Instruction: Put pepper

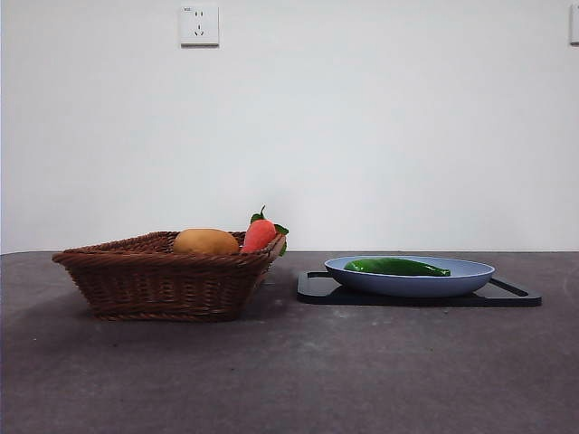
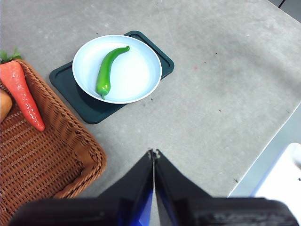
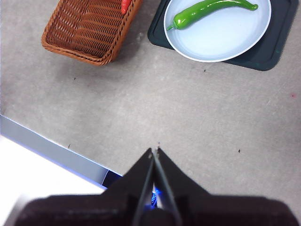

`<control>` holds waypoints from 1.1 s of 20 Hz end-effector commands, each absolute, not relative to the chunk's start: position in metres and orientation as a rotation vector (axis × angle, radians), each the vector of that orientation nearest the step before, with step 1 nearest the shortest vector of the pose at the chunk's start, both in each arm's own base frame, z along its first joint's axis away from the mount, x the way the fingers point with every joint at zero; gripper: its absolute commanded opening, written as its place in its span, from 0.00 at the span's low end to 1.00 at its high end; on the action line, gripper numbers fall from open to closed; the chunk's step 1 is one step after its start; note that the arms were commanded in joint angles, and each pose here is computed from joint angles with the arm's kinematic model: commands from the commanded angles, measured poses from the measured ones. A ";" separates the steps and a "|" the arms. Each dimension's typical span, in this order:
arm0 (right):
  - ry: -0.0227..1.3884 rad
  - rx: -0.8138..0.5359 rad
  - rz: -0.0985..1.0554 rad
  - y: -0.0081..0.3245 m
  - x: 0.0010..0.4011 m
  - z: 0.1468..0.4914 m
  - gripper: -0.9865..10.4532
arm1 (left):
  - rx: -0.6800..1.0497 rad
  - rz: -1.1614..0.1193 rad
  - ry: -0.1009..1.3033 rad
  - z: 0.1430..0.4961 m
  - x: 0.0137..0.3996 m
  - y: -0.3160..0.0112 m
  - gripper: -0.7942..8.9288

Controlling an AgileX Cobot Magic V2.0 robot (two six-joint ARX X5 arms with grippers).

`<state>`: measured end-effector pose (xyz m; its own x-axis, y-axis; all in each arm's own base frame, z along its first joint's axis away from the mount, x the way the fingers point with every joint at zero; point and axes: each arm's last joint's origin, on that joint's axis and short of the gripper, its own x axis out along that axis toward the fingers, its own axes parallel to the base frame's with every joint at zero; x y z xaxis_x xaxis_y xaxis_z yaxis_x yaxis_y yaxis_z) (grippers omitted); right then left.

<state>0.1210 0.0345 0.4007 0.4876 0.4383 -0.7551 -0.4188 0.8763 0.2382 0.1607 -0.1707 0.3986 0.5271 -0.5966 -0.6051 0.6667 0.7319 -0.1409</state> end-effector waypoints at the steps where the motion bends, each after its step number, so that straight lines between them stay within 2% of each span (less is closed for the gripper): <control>1: 0.924 0.024 0.520 0.035 0.121 0.404 0.09 | 0.117 -0.768 0.656 0.403 0.162 -0.174 0.09; 4: 0.924 0.023 0.518 0.035 0.121 0.404 0.09 | 0.187 -0.759 0.594 0.405 0.165 -0.172 0.09; 8: 0.924 0.023 0.518 0.035 0.121 0.404 0.09 | 0.225 -0.680 0.273 0.435 0.177 -0.153 0.09; 11: 0.924 0.023 0.518 0.035 0.121 0.404 0.09 | 0.188 -0.548 0.058 0.463 0.174 -0.113 0.09; 14: 0.924 0.023 0.518 0.035 0.121 0.404 0.09 | 0.150 -0.431 -0.068 0.468 0.159 -0.071 0.09; 17: 0.924 0.023 0.518 0.035 0.121 0.404 0.09 | 0.144 -0.278 -0.169 0.441 0.136 -0.034 0.09; 20: 0.924 0.023 0.518 0.035 0.121 0.404 0.09 | 0.151 -0.140 -0.238 0.394 0.115 -0.014 0.09; 22: 0.924 0.023 0.518 0.035 0.121 0.404 0.09 | 0.154 -0.064 -0.229 0.356 0.107 -0.007 0.09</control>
<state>0.1210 0.0345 0.4007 0.4881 0.4373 -0.7554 -0.4185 0.8767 0.2371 0.1047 -0.0069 0.3607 0.9696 -0.0849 0.2296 0.0507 0.9872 0.1513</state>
